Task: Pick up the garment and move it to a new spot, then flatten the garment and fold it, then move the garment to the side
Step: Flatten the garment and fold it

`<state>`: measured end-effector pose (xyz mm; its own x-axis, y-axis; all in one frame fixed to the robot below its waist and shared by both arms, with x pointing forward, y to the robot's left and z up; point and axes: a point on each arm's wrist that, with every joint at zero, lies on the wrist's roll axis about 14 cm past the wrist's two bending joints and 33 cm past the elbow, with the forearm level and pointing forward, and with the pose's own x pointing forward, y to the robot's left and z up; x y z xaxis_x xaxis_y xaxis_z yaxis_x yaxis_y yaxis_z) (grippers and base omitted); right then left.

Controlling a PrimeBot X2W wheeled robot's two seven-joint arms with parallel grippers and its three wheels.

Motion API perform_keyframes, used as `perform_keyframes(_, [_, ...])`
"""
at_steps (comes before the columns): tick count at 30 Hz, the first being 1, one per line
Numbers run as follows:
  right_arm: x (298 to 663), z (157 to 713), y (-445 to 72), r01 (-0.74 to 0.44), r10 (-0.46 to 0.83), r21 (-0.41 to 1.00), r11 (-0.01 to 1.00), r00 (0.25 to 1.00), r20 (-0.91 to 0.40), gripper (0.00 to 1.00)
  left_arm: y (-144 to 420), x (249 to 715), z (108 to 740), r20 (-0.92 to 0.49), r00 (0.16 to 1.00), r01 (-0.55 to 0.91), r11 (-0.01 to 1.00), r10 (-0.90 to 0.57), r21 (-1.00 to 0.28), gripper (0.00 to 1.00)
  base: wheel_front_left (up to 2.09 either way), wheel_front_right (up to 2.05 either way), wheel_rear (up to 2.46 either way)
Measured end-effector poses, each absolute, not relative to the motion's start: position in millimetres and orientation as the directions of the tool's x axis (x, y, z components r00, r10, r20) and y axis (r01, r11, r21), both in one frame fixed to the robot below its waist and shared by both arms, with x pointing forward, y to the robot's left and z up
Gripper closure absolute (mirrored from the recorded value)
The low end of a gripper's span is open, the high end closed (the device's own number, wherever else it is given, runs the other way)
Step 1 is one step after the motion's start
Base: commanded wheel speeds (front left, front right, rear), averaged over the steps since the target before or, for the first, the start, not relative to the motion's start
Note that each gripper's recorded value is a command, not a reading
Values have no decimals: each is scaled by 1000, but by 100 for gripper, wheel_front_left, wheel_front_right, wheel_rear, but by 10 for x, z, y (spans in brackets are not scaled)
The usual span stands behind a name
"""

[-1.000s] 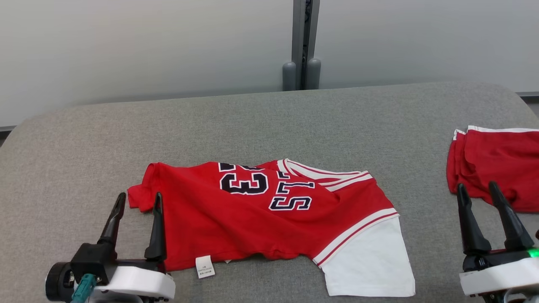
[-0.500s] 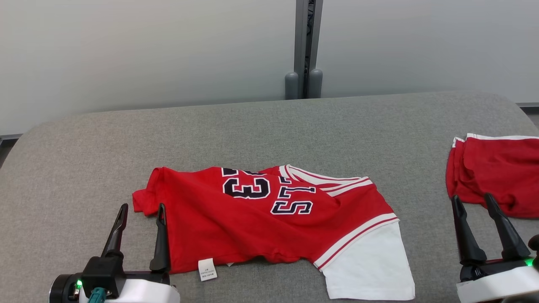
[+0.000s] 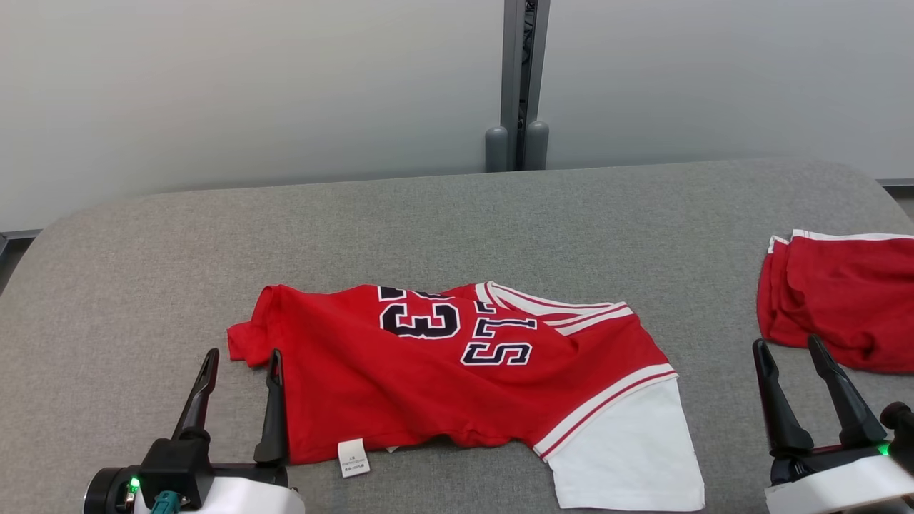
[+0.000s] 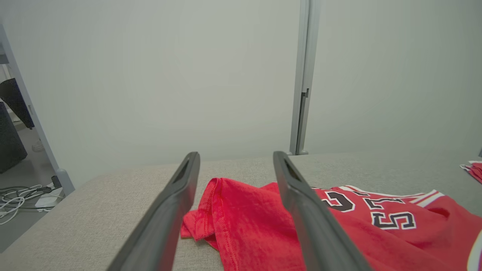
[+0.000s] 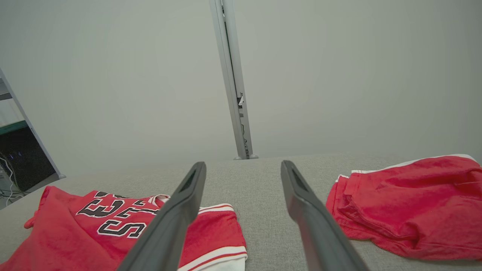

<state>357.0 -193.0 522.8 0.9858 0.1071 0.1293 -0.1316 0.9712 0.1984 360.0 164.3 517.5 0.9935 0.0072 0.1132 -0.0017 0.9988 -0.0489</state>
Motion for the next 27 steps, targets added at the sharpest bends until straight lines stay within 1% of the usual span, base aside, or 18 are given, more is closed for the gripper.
perform_keyframes(7, [3571, 5207, -1907, -135, 111, 204, 970, 986, 123, 0, 1691, 3588, 5202, 122, 992, -9, 999, 16, -51, 0, 0, 0, 0])
perform_keyframes(9, [3557, 5111, -1887, -136, 118, 217, 967, 989, 93, 0, 1688, 3573, 5110, 93, 996, -1, 996, 9, -86, 0, 0, 0, 0])
perform_keyframes(10, [3541, 5026, -1865, -141, 129, 220, 965, 989, 66, 0, 1688, 3558, 5010, 59, 998, 0, 994, 6, -105, 0, 0, 0, 0])
perform_keyframes(12, [3508, 4840, -1852, -142, 148, 228, 963, 989, -8, 0, 1668, 3509, 4702, -78, 997, 10, 990, -21, -140, 0, 0, 0, 0])
perform_keyframes(15, [3474, 4580, -1827, -153, 189, 230, 961, 972, -140, 0, 1714, 3443, 4334, -274, 960, 34, 994, -61, -103, 0, 0, 0, 0])
perform_keyframes(16, [3474, 4580, -1827, -153, 189, 230, 961, 972, -140, 0, 1714, 3443, 4334, -274, 960, 34, 994, -61, -103, 0, 0, 0, 0])
perform_keyframes(20, [3416, 4294, -1769, -164, 239, 253, 953, 921, -306, 0, 1737, 3433, 4135, -408, 908, 55, 993, -93, -104, 0, 0, 0, 0])
perform_keyframes(21, [3384, 4182, -1730, -161, 261, 278, 947, 890, -373, 0, 1723, 3400, 4030, -467, 877, 63, 991, -109, -114, 0, 0, 0, 0])
perform_keyframes(22, [3368, 4130, -1705, -161, 273, 289, 944, 873, -405, 0, 1719, 3395, 3997, -488, 865, 67, 991, -116, -116, 0, 0, 0, 0])
perform_keyframes(27, [3345, 3978, -1632, -161, 312, 322, 933, 808, -500, 0, 1677, 3496, 4008, -517, 845, 90, 989, -137, -116, 0, 0, 0, 0])
